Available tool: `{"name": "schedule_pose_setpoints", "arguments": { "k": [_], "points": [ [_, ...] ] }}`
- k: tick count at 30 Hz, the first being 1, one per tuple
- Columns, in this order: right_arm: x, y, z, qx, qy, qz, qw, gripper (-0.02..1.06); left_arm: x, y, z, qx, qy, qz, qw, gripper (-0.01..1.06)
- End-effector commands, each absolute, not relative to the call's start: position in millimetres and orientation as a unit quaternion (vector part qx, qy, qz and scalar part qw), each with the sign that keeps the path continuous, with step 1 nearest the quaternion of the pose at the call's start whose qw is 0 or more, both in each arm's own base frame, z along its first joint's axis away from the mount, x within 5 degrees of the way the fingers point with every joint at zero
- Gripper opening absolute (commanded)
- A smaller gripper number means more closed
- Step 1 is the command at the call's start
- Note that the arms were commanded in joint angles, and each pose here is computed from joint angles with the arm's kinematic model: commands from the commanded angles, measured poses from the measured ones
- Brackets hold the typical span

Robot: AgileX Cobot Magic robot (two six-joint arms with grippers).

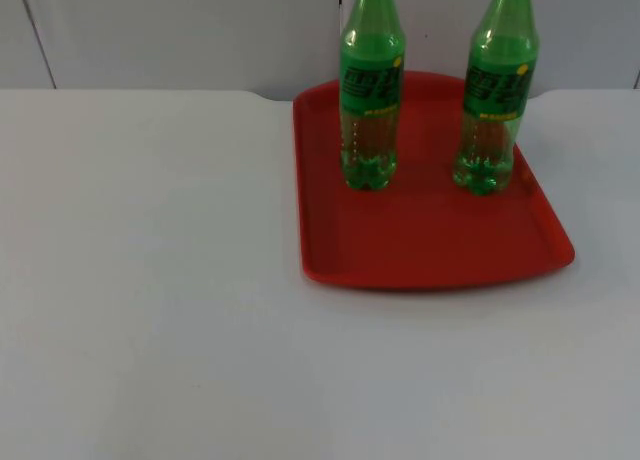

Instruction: Place the bottle upright on the tray.

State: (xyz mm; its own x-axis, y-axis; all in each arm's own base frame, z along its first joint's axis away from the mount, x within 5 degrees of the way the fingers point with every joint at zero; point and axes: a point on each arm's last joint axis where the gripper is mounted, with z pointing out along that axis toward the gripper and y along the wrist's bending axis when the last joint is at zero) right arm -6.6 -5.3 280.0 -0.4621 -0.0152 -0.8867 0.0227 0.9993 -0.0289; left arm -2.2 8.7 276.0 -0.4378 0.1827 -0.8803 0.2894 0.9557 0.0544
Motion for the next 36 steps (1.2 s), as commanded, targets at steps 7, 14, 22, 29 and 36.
{"name": "schedule_pose_setpoints", "arguments": {
  "k": [7,14,22,29,36],
  "points": [
    [-7.2,-5.4,279.9,0.004,0.854,-0.022,0.521,1.05,-1.9,9.1,275.0,0.143,0.845,-0.051,0.513,1.05],
    [-7.2,-5.4,279.9,0.004,0.854,-0.022,0.521,1.05,-1.9,9.1,275.0,0.143,0.845,-0.051,0.513,1.05],
    [-7.2,-5.4,279.9,0.004,0.854,-0.022,0.521,1.05,-1.9,9.1,275.0,0.143,0.845,-0.051,0.513,1.05],
    [-7.2,-5.4,279.9,0.004,0.854,-0.022,0.521,1.05,-1.9,9.1,275.0,0.143,0.845,-0.051,0.513,1.05],
    [-7.2,-5.4,279.9,0.004,0.854,-0.022,0.521,1.05,-1.9,9.1,275.0,0.143,0.845,-0.051,0.513,1.05]
  ]
}}
